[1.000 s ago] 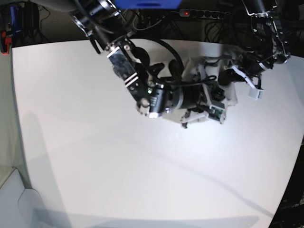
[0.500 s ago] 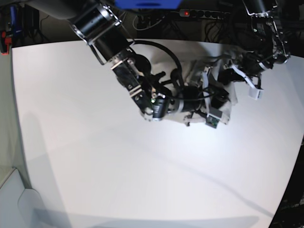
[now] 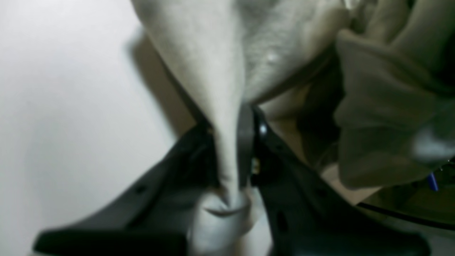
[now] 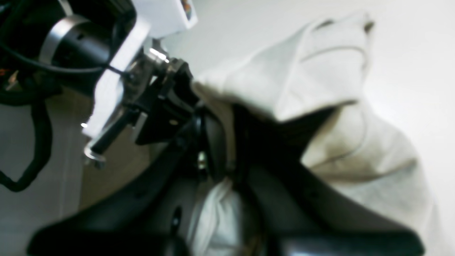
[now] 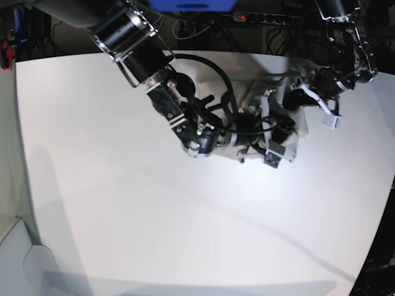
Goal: Layout the t-shirt on the table in an organized manner, then fold the t-shirt properly
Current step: 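Lay the held end onto the folded stack beside the left gripper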
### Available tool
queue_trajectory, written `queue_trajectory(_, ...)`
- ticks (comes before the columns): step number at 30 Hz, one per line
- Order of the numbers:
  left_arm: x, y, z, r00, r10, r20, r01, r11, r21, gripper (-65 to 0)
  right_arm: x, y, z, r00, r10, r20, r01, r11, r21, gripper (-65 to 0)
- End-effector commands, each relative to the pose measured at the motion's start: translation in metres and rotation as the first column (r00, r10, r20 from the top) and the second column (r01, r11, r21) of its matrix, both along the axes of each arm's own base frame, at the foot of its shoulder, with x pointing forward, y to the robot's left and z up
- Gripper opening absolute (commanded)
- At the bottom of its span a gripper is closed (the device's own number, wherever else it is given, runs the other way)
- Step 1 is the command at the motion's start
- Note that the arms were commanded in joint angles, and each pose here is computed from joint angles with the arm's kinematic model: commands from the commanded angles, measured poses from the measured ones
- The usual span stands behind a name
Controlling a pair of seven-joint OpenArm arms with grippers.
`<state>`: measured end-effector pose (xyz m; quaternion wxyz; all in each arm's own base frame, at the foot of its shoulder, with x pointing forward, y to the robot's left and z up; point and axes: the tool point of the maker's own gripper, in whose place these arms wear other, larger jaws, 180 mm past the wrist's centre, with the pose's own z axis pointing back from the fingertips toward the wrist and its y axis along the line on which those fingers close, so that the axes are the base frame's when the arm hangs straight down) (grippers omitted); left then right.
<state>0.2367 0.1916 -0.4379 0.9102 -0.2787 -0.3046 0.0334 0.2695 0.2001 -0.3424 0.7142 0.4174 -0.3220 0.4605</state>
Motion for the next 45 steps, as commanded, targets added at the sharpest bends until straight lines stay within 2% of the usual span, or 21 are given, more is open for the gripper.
queue_trajectory(1,-0.017,0.006,-0.013,0.995,-0.04,-0.089,0.046,0.997,0.058,-64.9,0.01,0.01,0.023,1.0,-0.004,0.029,0.002,0.998,0.064,-57.7)
queue_trajectory(6,-0.021,0.008,-0.015,0.992,-0.048,-0.113,0.055,0.996,0.063,-64.9,0.008,0.007,0.005,1.0,-0.008,-0.015,0.008,0.999,0.033,-49.3)
queue_trajectory(12,-0.02,0.022,-0.011,0.993,-0.047,-0.112,0.057,0.994,0.093,-64.9,0.007,0.006,0.002,1.0,-0.007,-0.021,0.007,1.0,0.027,-44.6)
queue_trajectory(16,-0.021,0.034,-0.01,0.994,-0.011,-0.11,0.022,0.994,0.107,-64.9,0.006,0.006,0.003,1.0,-0.001,-0.016,0.001,1.0,0.018,-41.0)
queue_trajectory(20,-0.021,0.034,-0.01,0.994,-0.011,-0.11,0.022,0.994,0.107,-64.9,-0.008,0.014,0.024,0.996,0.067,0.058,-0.067,0.998,0.005,-35.6)
queue_trajectory(22,-0.02,0.034,-0.009,0.994,-0.012,-0.109,0.024,0.994,0.107,-64.9,-0.02,0.02,0.044,0.99,0.088,0.107,-0.093,0.995,0.044,-34.2)
queue_trajectory(24,-0.02,0.034,-0.009,0.994,-0.012,-0.109,0.024,0.994,0.107,-64.9,-0.024,0.022,0.062,0.986,0.086,0.146,-0.099,0.992,0.084,-34.2)
queue_trajectory(27,-0.019,0.034,-0.009,0.994,-0.012,-0.107,0.024,0.994,0.107,-64.9,-0.024,0.022,0.069,0.983,0.081,0.165,-0.098,0.99,0.098,-34.3)
queue_trajectory(29,-0.019,0.033,-0.008,0.994,-0.011,-0.104,0.022,0.995,0.101,-64.9,-0.012,0.014,0.069,0.987,0.038,0.155,-0.055,0.993,0.106,-34.4)
queue_trajectory(35,-0.013,0.036,0.002,0.997,-0.022,-0.072,0.031,0.992,0.125,-64.9,0.016,-0.025,0.028,0.996,-0.06,0.07,0.058,0.998,0.034,-34.4)
queue_trajectory(41,-0.004,0.039,0.023,0.997,-0.067,-0.035,0.072,0.979,0.19,-64.9,0.006,-0.046,-0.003,0.997,-0.074,0.018,0.074,0.997,-0.028,-34.4)
queue_trajectory(45,0.001,0.04,0.025,0.998,-0.065,-0.027,0.069,0.979,0.194,-64.9,-0.002,-0.054,-0.015,0.997,-0.074,-0.004,0.074,0.996,-0.05,-34.4)
